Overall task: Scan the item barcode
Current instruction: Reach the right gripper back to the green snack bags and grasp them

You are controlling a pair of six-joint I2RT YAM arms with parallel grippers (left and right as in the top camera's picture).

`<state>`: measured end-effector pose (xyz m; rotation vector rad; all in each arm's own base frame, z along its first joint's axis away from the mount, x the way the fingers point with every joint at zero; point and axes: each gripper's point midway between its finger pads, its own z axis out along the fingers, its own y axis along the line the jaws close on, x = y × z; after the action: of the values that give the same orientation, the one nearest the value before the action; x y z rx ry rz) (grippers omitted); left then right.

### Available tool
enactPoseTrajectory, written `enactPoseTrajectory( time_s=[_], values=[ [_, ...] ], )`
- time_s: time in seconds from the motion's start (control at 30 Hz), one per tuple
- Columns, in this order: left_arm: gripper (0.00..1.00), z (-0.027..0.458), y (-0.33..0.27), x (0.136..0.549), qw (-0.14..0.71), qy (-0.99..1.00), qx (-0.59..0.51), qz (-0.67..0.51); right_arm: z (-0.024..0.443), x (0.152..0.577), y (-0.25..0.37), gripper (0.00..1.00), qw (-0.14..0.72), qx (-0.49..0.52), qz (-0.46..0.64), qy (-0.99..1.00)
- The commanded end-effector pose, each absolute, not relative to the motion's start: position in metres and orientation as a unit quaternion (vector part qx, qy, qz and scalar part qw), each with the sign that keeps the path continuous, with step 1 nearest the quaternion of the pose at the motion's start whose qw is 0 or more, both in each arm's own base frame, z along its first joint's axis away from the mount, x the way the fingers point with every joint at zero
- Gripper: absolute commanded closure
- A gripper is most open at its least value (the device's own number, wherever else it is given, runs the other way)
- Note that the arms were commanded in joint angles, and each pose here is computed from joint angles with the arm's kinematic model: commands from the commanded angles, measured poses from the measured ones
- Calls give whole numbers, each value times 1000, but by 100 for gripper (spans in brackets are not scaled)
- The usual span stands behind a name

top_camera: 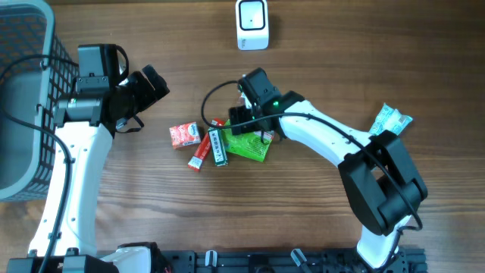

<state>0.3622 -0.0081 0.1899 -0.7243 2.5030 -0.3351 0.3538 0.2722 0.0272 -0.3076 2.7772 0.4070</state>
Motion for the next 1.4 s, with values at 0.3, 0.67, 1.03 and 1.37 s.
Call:
enactPoseTrajectory(
  time_s=[0.3, 0.67, 1.03, 1.37],
  values=[
    [0, 190, -9, 363, 255, 924, -258, -126, 18, 324, 121, 5, 52, -63, -126, 989],
    [0, 190, -9, 363, 255, 924, -257, -126, 53, 335, 248, 37, 23, -64, 262, 963],
    [0, 190, -9, 363, 255, 924, -258, -126, 35, 328, 271, 38, 63, -91, 203, 973],
    [0, 190, -9, 363, 255, 924, -258, -126, 14, 303, 244, 31, 27, -103, 99, 989]
  ],
)
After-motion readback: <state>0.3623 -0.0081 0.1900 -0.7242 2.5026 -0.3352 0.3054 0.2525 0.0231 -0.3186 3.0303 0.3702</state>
